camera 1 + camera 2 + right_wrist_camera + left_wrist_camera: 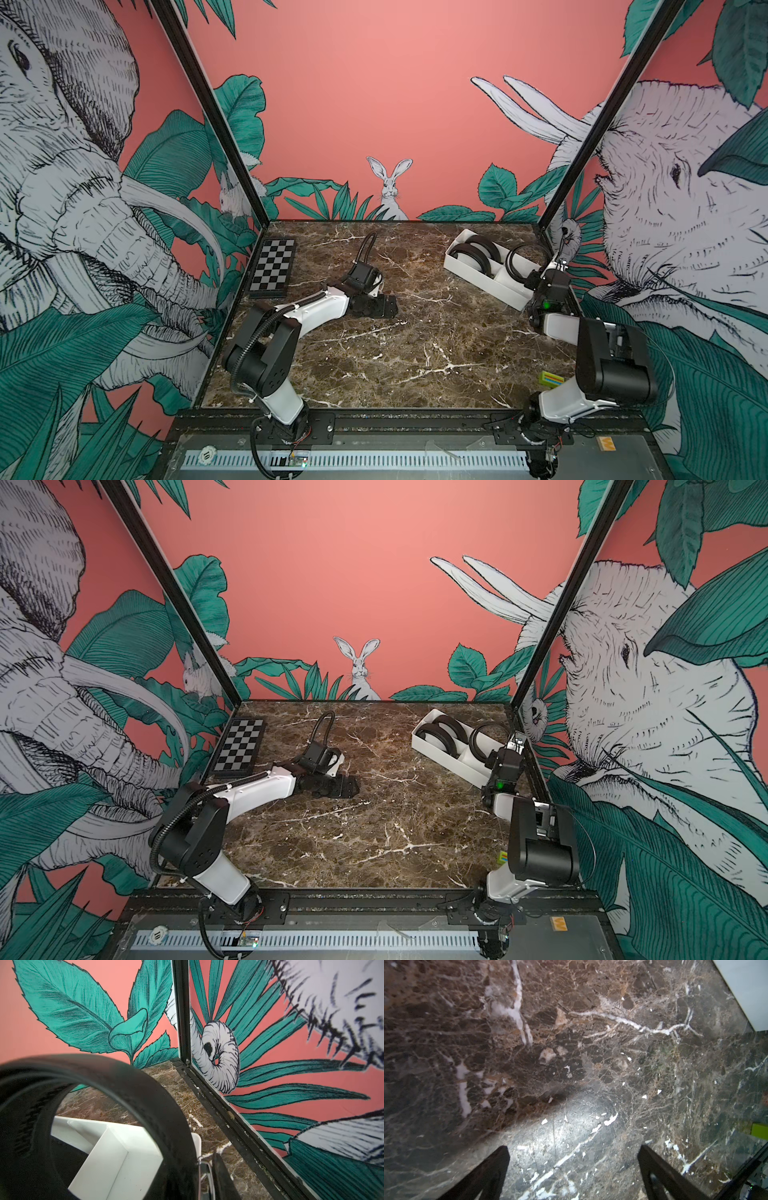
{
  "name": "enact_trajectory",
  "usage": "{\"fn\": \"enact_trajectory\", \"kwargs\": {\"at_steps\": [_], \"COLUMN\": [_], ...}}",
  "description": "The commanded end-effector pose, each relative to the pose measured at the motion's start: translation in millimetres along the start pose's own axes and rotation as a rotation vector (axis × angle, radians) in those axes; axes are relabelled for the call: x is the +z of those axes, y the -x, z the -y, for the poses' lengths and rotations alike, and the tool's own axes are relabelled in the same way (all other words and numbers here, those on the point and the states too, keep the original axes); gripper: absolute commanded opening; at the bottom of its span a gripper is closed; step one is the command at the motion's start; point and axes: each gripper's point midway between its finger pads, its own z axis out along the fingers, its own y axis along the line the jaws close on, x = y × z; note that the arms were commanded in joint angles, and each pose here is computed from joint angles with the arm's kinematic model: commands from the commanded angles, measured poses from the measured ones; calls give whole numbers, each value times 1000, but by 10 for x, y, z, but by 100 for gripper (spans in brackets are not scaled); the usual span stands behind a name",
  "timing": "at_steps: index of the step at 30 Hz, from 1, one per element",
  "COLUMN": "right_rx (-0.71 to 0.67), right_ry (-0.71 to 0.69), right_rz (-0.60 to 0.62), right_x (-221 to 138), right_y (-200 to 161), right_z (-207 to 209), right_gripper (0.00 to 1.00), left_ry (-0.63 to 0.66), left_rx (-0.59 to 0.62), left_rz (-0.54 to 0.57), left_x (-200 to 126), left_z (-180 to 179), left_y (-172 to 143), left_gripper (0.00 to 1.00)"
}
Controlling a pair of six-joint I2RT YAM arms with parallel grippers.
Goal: Place the belts into the storage roll
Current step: Place the belt in the container.
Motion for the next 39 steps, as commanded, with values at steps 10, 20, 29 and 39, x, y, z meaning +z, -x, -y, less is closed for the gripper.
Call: {"fn": "enact_trajectory", "kwargs": {"at_steps": [10,20,29,39], "right_rx": [122,134,-19,-60], "right_ry": [85,106,56,-89], "right_rz": [117,79,-20,-85], "right_x": [-226,-194,-24,-103], "right_y": [686,459,-252,-369], "right_z": [-196,-321,-481,-266], "right_gripper": [0,0,0,7], "left_ry": [-14,-23,-12,-5], "left_rx": [-8,-8,0,10], "left_rz": [49,42,43,48], "left_x": [-106,-63,-80,-113], "left_z": [26,30,19,29], "left_y": [72,62,71,107], "left_gripper": [99,99,99,99]}}
